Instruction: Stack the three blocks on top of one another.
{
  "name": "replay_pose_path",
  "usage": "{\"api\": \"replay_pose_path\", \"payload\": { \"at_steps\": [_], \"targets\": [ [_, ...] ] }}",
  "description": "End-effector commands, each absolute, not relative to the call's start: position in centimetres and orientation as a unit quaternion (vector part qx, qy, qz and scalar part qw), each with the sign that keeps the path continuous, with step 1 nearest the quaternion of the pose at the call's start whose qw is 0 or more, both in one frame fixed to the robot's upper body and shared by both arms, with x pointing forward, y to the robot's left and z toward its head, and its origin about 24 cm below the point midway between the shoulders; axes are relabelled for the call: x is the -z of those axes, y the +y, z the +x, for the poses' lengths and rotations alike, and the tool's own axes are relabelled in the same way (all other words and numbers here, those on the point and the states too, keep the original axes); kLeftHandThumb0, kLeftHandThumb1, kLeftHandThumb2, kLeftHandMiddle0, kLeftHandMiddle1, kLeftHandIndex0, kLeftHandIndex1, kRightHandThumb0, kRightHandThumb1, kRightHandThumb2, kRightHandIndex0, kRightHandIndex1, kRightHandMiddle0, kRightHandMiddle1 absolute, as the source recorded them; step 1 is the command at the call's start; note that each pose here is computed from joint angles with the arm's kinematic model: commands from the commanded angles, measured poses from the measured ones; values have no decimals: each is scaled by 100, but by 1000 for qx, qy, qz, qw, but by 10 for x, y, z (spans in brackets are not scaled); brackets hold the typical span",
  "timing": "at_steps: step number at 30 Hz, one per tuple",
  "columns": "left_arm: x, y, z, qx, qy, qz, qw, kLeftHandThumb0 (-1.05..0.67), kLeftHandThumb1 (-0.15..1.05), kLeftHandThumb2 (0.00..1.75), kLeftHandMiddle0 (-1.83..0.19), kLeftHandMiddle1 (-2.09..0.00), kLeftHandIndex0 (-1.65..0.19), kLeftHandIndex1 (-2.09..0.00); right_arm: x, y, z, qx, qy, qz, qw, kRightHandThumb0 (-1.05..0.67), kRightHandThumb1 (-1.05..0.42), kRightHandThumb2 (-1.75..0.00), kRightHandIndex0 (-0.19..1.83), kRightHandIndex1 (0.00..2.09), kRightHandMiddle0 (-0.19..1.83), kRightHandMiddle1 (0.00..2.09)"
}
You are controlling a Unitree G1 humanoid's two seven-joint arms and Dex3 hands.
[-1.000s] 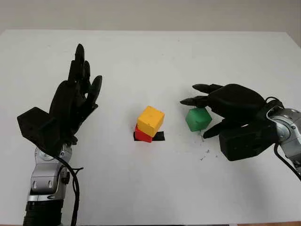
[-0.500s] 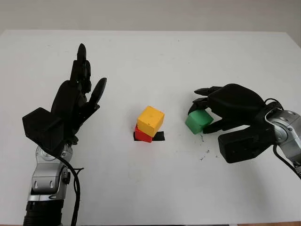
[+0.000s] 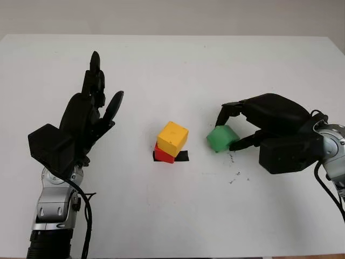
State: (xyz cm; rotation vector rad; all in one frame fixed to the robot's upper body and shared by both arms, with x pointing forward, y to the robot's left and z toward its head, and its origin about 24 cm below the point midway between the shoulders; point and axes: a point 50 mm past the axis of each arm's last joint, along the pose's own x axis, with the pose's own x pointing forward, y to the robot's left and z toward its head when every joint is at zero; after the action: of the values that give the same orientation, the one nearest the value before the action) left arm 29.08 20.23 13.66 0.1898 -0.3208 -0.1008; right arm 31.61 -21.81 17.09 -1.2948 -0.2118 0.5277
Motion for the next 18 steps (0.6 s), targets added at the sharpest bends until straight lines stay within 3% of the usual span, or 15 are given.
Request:
{"api": "replay_pose_path", "payload": {
  "at_steps": [1, 10, 18],
  "targets": [
    [-137, 201, 291, 54, -161, 97, 981, -77, 105, 41, 19, 0, 19, 0, -185, -219, 320, -233, -105, -570, 781, -37, -98, -6, 41, 5, 36, 132],
    [-135, 201, 291, 52, -162, 89, 981, -75, 105, 42, 19, 0, 19, 0, -217, -217, 328, -228, -137, -526, 808, -41, -95, -5, 44, 6, 44, 128],
    [-135, 202, 290, 46, -162, 81, 982, -75, 105, 46, 19, 0, 19, 0, -250, -211, 329, -216, -211, -461, 834, -36, -91, -5, 47, 7, 52, 118]
  ]
}}
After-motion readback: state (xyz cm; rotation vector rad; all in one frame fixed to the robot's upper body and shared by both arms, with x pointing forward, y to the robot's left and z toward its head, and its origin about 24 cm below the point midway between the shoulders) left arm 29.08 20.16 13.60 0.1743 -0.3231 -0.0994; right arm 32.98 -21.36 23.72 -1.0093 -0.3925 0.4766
